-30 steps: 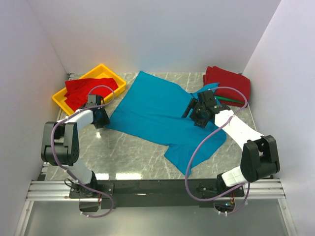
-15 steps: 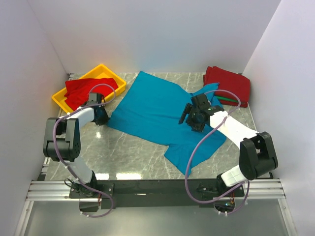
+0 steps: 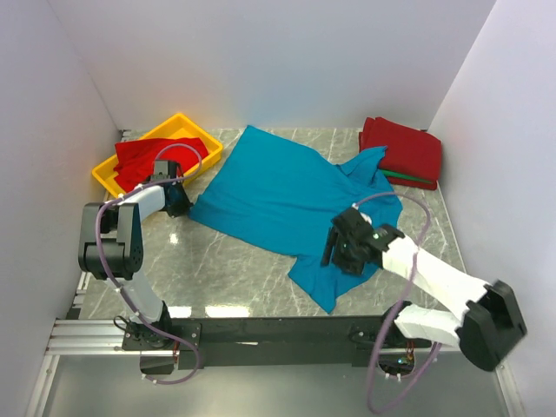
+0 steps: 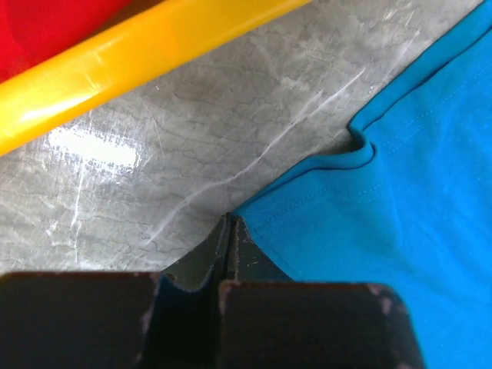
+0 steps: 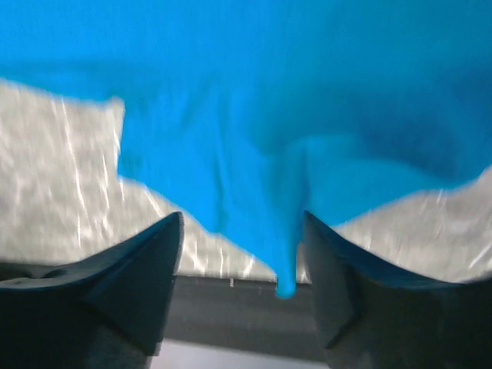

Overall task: Fold and stack the t-shirts
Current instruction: Flatten the tshirt out

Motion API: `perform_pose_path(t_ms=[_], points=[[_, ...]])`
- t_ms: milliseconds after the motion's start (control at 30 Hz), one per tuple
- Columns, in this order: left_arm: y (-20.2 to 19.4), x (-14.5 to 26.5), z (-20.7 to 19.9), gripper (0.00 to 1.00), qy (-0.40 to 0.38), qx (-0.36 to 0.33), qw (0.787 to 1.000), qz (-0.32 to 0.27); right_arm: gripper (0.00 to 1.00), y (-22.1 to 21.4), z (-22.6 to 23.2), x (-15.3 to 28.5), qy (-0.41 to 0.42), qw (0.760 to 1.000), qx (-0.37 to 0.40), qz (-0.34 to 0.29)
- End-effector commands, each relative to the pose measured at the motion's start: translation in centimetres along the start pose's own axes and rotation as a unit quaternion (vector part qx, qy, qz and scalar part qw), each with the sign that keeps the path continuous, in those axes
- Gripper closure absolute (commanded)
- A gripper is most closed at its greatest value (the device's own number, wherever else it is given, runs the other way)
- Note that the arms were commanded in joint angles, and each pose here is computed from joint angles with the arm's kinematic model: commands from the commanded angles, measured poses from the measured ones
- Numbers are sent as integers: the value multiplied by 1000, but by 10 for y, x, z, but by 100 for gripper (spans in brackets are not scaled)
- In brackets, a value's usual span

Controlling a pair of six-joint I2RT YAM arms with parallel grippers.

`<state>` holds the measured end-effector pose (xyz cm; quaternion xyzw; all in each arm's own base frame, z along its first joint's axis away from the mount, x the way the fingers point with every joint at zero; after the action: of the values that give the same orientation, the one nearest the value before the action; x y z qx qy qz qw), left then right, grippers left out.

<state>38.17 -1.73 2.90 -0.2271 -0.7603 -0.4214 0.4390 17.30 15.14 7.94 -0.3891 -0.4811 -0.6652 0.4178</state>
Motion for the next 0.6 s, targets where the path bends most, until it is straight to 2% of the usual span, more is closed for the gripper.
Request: perform_pose_path(t_ms=[0, 133, 333, 567], points=[[-13, -11, 11, 99, 15, -7, 1000, 22, 35, -25, -2, 15, 3, 1000, -22, 5], [-16, -13, 11, 99, 12, -5, 1000, 28, 47, -50, 3, 18, 13, 999, -7, 31], [-16, -13, 9, 99, 6, -4, 1000, 27, 52, -87, 11, 19, -4, 997, 16, 76], [-18, -14, 6, 99, -2, -1, 999, 32, 52, -112, 15, 11, -27, 994, 26, 99]])
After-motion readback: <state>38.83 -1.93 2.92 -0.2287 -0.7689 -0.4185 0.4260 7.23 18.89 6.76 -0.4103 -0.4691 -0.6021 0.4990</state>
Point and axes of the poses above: each gripper's point midway between its finger pads, its own x axis back along the fingers, its own z axis along the line the jaws close on, y = z × x, the point moved 1 cm from there along x, back along the fingers, and after that the axes turned 7 degrees about x, right-handed, at the moved point
